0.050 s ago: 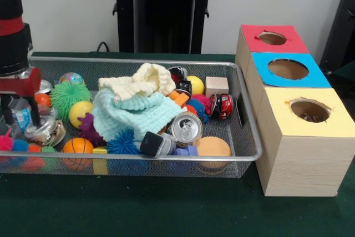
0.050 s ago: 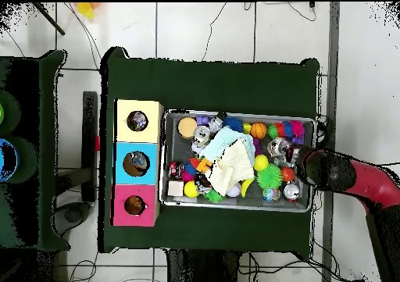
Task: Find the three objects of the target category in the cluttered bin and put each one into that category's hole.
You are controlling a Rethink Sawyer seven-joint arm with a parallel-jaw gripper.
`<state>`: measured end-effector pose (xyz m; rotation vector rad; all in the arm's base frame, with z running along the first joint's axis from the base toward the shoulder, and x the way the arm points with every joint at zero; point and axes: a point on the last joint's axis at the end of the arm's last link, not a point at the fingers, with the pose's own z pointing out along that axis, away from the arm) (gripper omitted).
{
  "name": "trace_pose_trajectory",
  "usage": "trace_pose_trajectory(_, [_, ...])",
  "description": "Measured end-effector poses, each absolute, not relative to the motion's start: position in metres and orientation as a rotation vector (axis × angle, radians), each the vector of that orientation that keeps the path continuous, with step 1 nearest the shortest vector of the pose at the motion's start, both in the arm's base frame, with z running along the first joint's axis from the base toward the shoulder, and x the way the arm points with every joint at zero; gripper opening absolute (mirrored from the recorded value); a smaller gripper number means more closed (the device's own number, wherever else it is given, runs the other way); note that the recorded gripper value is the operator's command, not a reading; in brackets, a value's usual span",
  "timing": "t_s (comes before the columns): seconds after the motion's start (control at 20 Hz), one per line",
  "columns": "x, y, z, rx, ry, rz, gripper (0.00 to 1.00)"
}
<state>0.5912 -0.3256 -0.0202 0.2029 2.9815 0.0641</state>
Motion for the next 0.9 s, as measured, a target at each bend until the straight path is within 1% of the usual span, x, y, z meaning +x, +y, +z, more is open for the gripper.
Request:
trace_pose_trajectory(0.35, [0.578, -0.338, -0.009, 0.214, 2.984, 0.043, 1.00])
trace_pose_trajectory(0.55, [0.570, -0.336, 0.002, 0.196, 2.992, 0.033, 1.00])
trace_pose_trajectory(0.9, [0.561, -0.325, 0.011, 0.163, 3.007, 0.032, 1.00])
